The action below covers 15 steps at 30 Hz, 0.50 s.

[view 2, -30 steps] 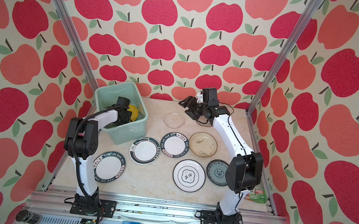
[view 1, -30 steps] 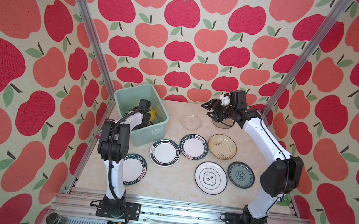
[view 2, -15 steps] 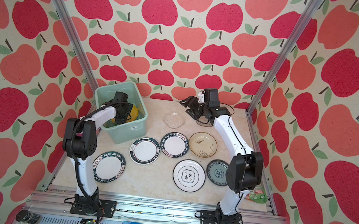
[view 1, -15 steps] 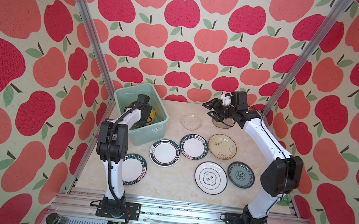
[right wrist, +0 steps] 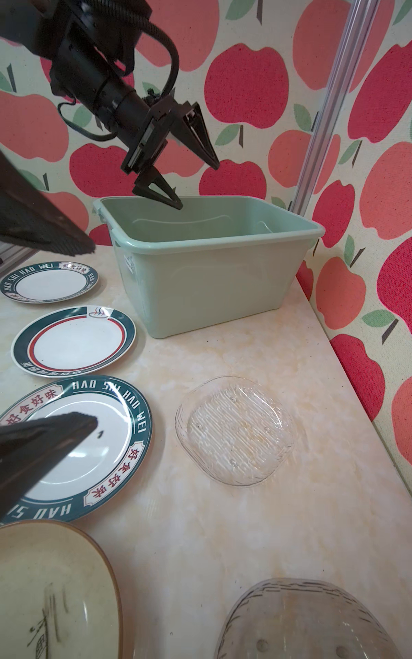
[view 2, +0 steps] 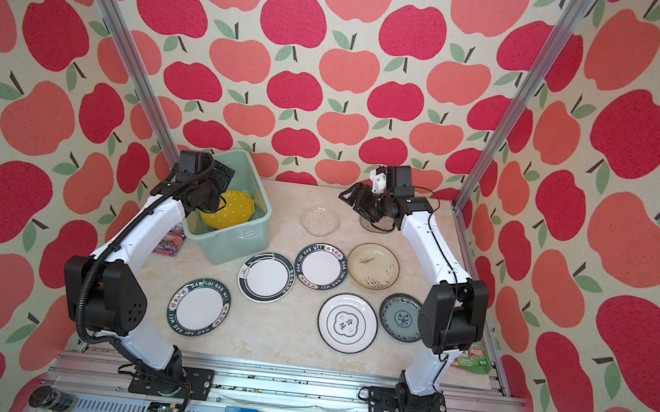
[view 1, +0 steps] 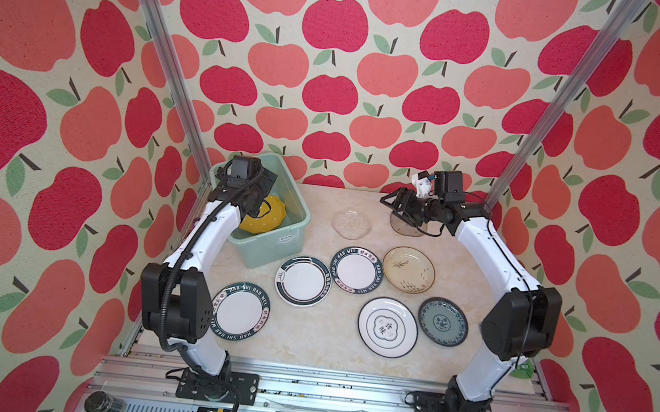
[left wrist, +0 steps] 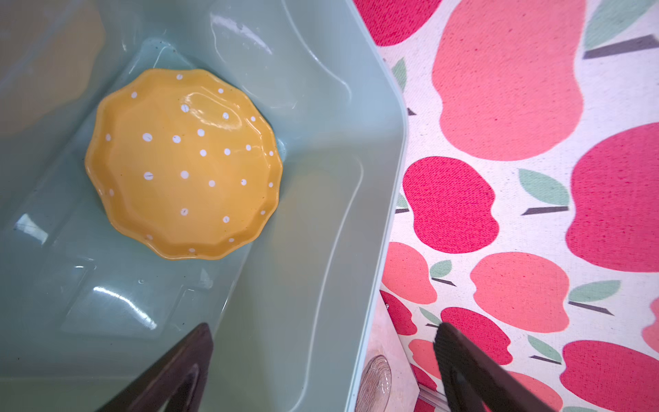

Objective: Place the plates into the plastic bin on the countertop
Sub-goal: 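Raise the left gripper toward the green-rimmed plates while the right gripper reaches forward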

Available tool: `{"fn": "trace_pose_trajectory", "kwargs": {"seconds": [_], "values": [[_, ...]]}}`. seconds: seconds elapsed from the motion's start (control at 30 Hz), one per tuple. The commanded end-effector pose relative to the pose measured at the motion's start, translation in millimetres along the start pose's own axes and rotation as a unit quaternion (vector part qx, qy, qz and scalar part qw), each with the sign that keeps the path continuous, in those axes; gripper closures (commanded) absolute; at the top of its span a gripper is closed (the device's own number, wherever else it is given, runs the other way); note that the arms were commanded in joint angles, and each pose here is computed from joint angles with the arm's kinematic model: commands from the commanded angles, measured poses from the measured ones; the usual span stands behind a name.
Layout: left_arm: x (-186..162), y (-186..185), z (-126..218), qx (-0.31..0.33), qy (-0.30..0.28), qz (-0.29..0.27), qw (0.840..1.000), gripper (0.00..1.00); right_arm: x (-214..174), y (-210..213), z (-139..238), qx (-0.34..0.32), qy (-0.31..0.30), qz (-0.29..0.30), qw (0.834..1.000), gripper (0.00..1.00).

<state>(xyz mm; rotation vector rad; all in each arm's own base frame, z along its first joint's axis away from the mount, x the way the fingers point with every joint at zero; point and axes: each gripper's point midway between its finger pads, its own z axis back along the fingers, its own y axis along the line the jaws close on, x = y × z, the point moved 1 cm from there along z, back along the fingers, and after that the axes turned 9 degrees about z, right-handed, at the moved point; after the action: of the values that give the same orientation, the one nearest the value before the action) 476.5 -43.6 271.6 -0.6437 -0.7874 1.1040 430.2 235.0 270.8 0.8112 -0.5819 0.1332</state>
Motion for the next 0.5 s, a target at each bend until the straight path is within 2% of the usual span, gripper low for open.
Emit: {"fn": "trace_pose_trajectory", "kwargs": {"seconds": [0.0,0.13,0.23,0.3,0.37,0.47], "values": [[-13,-15,18,-0.035,0.022,-0.087,0.995,0.01,-5,3,15,-0.007,0.012,0.043,0.999,0.27],[-48,-24,49,-0.051,0.067,-0.184,0.979,0.01,-14,-6,20,-0.039,0.031,0.059,0.997,0.27],[-72,-14,84,-0.021,0.091,-0.230,0.969,0.01,-26,-15,28,-0.068,0.033,0.052,0.996,0.27],[-74,-6,113,0.019,0.082,-0.236,0.968,0.01,-36,-21,32,-0.079,0.027,0.040,0.996,0.26],[-72,-6,142,0.016,0.083,-0.232,0.969,0.01,-48,-28,39,-0.097,0.030,0.034,0.994,0.26],[-64,8,168,0.027,0.075,-0.263,0.962,0.01,-59,-40,48,-0.136,0.036,0.040,0.989,0.24]]}}
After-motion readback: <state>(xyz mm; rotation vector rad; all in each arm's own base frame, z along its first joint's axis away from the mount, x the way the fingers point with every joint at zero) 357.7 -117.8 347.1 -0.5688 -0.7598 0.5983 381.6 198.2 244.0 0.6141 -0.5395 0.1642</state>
